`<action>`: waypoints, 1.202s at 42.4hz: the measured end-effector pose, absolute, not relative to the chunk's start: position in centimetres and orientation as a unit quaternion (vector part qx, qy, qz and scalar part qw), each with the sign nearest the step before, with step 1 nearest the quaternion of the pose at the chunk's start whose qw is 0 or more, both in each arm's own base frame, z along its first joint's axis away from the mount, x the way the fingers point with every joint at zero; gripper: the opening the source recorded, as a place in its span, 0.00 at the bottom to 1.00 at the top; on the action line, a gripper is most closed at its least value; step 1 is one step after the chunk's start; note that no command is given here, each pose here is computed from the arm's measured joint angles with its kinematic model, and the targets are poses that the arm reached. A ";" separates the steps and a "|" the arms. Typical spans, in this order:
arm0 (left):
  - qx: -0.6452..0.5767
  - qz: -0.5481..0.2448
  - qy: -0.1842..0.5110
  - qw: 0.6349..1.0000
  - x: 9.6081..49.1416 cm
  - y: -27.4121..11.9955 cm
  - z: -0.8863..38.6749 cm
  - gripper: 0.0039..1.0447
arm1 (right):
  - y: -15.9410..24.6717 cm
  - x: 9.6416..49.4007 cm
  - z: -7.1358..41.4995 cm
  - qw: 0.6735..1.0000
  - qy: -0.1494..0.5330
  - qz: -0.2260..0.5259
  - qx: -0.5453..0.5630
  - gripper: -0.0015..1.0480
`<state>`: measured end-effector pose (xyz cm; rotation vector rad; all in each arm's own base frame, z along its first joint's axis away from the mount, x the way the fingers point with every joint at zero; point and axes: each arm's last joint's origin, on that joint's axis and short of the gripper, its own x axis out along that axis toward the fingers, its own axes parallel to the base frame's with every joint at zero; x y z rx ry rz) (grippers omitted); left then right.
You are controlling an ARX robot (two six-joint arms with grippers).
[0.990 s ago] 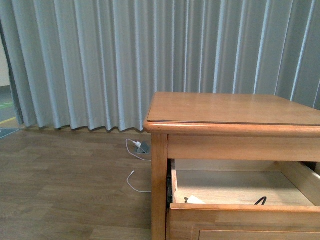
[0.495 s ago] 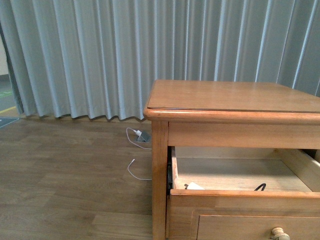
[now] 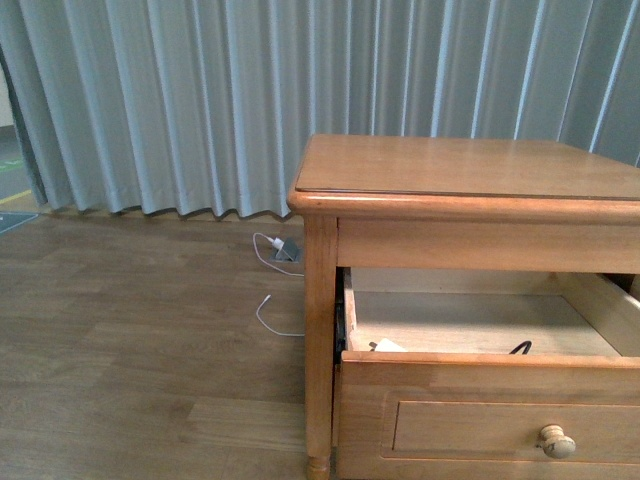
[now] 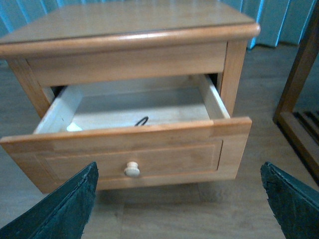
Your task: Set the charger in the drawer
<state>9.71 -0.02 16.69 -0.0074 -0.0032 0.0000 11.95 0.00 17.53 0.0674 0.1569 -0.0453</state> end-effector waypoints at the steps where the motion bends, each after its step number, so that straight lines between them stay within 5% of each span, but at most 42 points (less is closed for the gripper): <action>1: -0.004 0.000 -0.002 1.000 9.7 0.0 16.7 0.33 | 0.1 12.2 17.4 0.995 0.093 -0.020 0.038 0.92; 17: -0.004 0.000 -0.002 1.000 9.7 0.0 16.7 0.96 | 2.5 18.8 16.5 0.973 0.220 0.063 0.036 0.92; 34: -0.003 0.000 -0.002 1.000 9.7 0.0 16.7 0.95 | 3.1 27.0 11.6 0.953 0.291 0.045 0.068 0.92; 51: -0.003 0.000 -0.002 1.000 9.7 0.0 16.7 0.95 | 3.1 33.1 9.2 0.963 0.252 0.026 0.093 0.92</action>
